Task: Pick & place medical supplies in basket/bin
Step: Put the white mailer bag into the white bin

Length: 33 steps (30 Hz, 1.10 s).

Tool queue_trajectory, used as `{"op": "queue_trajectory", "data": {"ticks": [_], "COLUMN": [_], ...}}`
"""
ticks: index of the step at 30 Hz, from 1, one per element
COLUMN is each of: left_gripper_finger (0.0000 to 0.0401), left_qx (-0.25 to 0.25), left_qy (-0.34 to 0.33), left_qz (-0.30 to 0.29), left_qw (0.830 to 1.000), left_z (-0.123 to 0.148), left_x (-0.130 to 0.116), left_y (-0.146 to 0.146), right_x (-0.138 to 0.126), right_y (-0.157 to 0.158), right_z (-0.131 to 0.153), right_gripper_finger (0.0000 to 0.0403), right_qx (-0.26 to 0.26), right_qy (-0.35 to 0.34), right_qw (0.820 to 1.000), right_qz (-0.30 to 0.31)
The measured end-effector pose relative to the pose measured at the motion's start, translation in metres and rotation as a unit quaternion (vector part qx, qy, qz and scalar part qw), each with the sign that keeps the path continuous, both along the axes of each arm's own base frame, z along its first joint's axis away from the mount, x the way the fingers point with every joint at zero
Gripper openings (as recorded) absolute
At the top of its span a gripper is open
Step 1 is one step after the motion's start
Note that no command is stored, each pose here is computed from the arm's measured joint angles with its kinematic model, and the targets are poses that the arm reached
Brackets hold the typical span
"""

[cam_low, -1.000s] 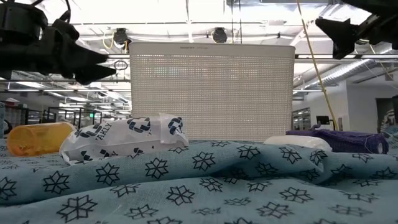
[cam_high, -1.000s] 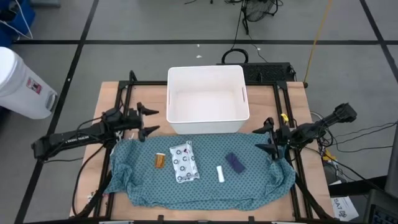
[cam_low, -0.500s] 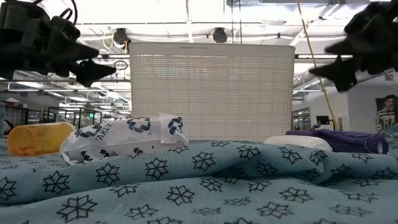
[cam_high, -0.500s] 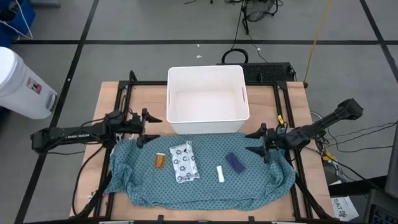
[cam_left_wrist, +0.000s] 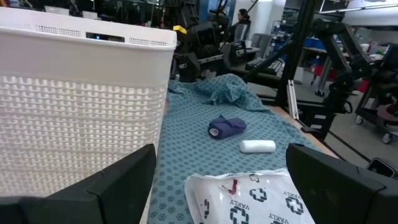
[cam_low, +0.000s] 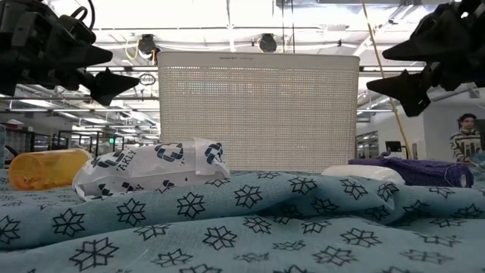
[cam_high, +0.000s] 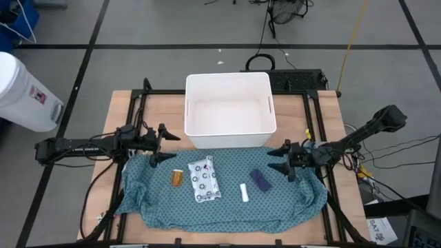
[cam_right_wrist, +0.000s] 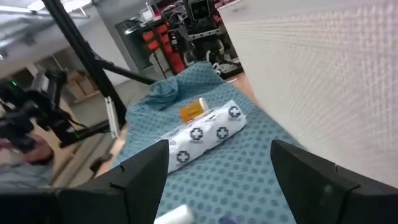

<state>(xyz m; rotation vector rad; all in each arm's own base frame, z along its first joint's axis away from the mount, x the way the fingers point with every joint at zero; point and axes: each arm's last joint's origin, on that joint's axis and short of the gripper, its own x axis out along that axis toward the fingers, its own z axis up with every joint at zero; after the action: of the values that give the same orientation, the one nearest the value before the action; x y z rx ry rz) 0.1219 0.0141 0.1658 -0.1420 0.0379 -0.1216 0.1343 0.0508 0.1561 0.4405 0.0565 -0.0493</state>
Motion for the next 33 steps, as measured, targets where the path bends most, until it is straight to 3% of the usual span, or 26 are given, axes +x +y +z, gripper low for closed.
{"op": "queue_trajectory", "data": {"ticks": [2,5,16,21,30,33], "left_gripper_finger": [0.036,0.036,0.036,0.036,0.036,0.036], "left_qx": [-0.003,-0.012,-0.034,-0.043,-0.057,-0.056], "left_qy": [0.001,0.002,0.044,0.071,0.086,0.082], "left_qz": [-0.004,-0.004,0.001,0.006,0.022,0.026], "left_qw": [1.0,1.0,0.998,0.997,0.994,0.995], "left_z": [0.0,0.0,-0.008,-0.013,-0.016,-0.015], "left_x": [0.0,0.0,-0.001,-0.001,-0.002,-0.002], "left_y": [0.0,0.0,0.0,0.0,0.001,0.001], "right_x": [0.0,0.001,0.005,0.01,0.054,0.075], "right_y": [0.001,0.001,-0.003,-0.007,0.011,0.02], "right_z": [-0.001,-0.002,-0.007,-0.014,0.015,0.018], "right_gripper_finger": [0.0274,0.0274,0.0274,0.0274,0.0274,0.0274], "right_qx": [0.013,-0.017,-0.036,-0.072,-0.068,-0.073], "right_qy": [0.004,0.009,0.025,0.072,0.081,0.121], "right_qw": [1.0,1.0,0.998,0.993,0.994,0.99], "right_qz": [0.007,0.002,-0.041,-0.053,-0.007,-0.001]}}
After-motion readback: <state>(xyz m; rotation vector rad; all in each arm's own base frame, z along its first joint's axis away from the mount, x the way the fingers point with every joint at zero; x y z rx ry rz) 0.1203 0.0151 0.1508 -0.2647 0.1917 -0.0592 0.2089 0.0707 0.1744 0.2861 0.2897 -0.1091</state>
